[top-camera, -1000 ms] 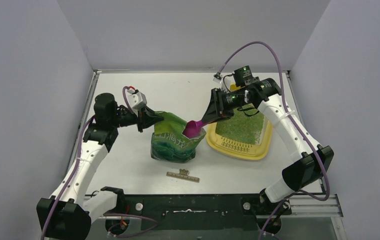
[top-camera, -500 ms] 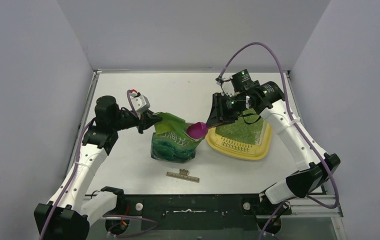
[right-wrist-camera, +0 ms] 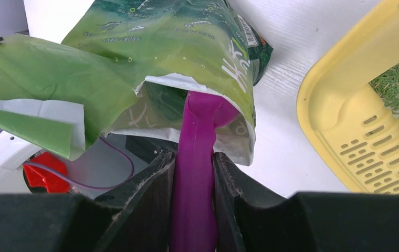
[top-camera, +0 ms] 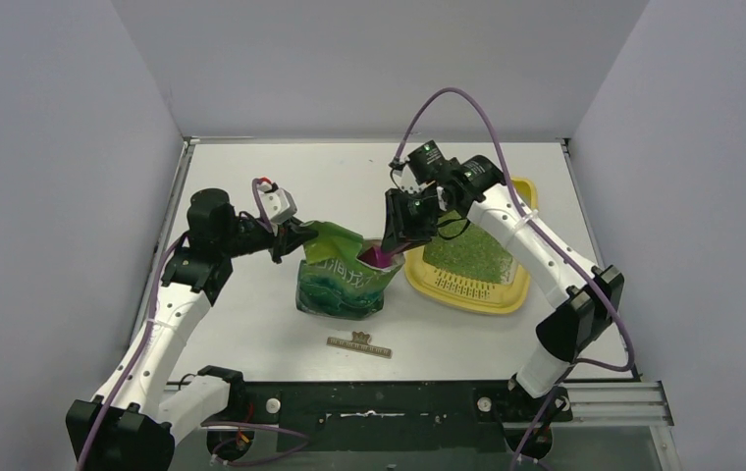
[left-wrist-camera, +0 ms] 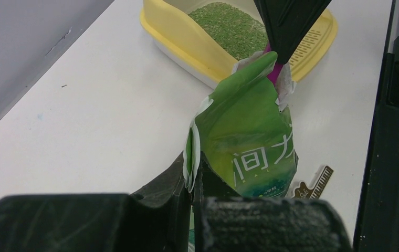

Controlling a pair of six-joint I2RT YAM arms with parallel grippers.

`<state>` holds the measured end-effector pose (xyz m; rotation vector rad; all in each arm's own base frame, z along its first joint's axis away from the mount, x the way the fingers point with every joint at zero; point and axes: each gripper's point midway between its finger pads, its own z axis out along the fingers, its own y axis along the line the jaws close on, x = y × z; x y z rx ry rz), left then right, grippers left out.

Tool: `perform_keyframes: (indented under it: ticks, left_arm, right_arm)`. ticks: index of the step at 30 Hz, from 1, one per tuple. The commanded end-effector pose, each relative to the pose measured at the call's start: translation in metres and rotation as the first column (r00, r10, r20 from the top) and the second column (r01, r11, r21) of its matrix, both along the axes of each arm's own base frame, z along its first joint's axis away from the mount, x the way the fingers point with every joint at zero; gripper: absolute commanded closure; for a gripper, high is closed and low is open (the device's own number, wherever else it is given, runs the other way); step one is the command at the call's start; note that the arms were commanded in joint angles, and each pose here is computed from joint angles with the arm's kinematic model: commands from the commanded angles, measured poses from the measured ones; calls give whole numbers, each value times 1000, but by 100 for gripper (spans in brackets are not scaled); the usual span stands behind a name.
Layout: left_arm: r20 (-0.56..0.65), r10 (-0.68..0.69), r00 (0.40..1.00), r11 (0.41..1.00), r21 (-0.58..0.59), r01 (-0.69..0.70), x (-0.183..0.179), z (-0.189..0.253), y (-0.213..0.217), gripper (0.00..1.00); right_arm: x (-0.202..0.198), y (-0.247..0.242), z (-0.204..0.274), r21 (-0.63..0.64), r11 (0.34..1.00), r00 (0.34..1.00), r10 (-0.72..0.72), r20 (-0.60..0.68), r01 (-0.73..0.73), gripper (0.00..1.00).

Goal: Fill the litter box with clean litter
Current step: 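Scoop the cat litter from the cat litter bag.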

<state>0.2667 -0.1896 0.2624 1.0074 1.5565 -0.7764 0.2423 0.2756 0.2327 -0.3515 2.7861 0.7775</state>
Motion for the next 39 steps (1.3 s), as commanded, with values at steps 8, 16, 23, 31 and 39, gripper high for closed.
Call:
perform_keyframes:
  ticks: [8,16,23,31,39]
  left_arm:
    - [14,3,1000,1000,19,-3,1,2,-1,100]
    - [3,-9,1000,999,41,9,-1,-4,-2,100]
    - [-3,-30,1000,999,40,30,-4,-4,-5,100]
    - [11,-5,1000,999,47,5,-1,-4,-3,100]
    - [34,17,999,999,48,-18,2,-2,0,100]
  right_arm:
    - [20,17,-8,-3,1000,1000,6,12,-6,100]
    - [49,13,11,6,994,976,-109,187,110,100]
    - [61,20,36,162,971,931,-219,291,178,100]
    - [38,20,22,104,991,967,-106,230,84,100]
    - [30,1,22,-79,983,917,-122,379,163,100]
